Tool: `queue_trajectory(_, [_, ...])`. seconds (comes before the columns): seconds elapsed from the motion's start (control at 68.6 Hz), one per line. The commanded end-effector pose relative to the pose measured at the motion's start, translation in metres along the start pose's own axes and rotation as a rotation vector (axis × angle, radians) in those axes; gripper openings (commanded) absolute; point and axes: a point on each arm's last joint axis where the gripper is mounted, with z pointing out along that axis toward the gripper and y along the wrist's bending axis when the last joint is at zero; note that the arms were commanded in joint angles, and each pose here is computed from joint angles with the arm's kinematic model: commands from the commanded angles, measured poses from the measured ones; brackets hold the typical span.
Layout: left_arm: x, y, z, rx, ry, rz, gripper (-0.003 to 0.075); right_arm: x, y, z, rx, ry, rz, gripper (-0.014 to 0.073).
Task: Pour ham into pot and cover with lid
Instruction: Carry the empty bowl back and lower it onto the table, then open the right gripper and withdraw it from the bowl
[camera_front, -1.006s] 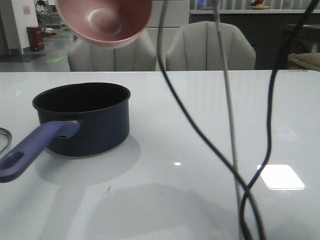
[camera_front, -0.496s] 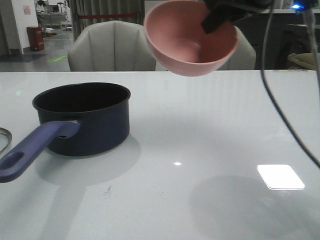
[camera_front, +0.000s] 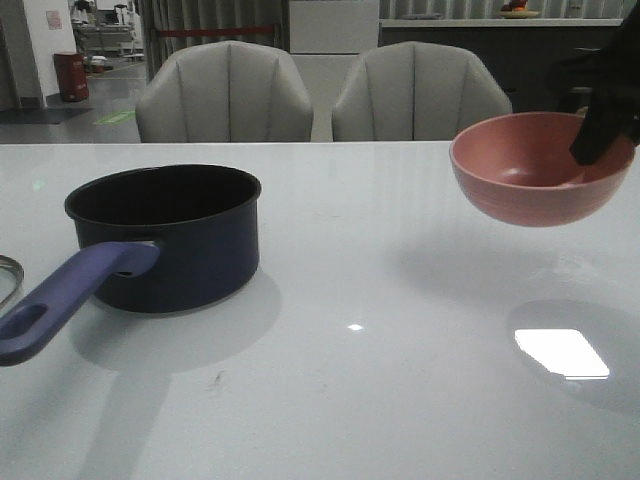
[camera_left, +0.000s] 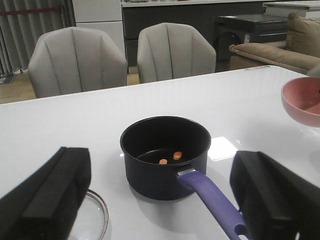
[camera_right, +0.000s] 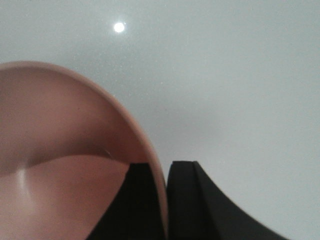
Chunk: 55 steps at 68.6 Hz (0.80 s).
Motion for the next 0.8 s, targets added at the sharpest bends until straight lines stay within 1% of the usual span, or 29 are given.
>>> queue_trajectory(0.0, [-0.016, 0.0, -0.002, 0.009, -0.101, -0.011, 0.0606, -0.013, 0.001, -0.007, -0.022, -0.078, 0.062, 0.0134])
queue_trajectory(0.131, [-0.016, 0.0, -0.002, 0.009, -0.101, -0.011, 0.0606, -0.008, 0.002, 0.014, -0.058, -0.034, 0.13, 0.0134])
queue_trajectory(0.321, [-0.016, 0.0, -0.002, 0.009, -0.101, -0.011, 0.0606, 0.001, -0.001, 0.04, -0.058, 0.036, 0.141, 0.0139])
queue_trajectory(0.394, [-0.016, 0.0, -0.002, 0.009, -0.101, -0.011, 0.0606, 0.004, -0.002, 0.047, -0.055, 0.055, 0.139, 0.0156])
queue_trajectory(0.496, [-0.016, 0.0, -0.002, 0.009, -0.101, -0.011, 0.0606, 0.005, -0.003, 0.052, -0.05, 0.059, 0.137, 0.023])
queue_trajectory(0.598, [-0.016, 0.0, -0.002, 0.009, -0.101, -0.011, 0.0606, 0.003, -0.003, 0.051, -0.048, 0.048, 0.132, 0.0353])
queue_trajectory(0.671, [-0.016, 0.0, -0.002, 0.009, -0.101, -0.011, 0.0606, -0.002, -0.003, 0.044, -0.045, 0.044, 0.076, 0.0425])
queue_trajectory(0.744, [-0.016, 0.0, -0.002, 0.009, -0.101, -0.011, 0.0606, -0.009, -0.002, 0.03, -0.035, 0.03, 0.019, 0.0454])
queue_trajectory(0.787, [-0.016, 0.0, -0.002, 0.009, -0.101, -0.011, 0.0606, -0.013, -0.001, 0.019, -0.034, 0.01, 0.003, 0.0455])
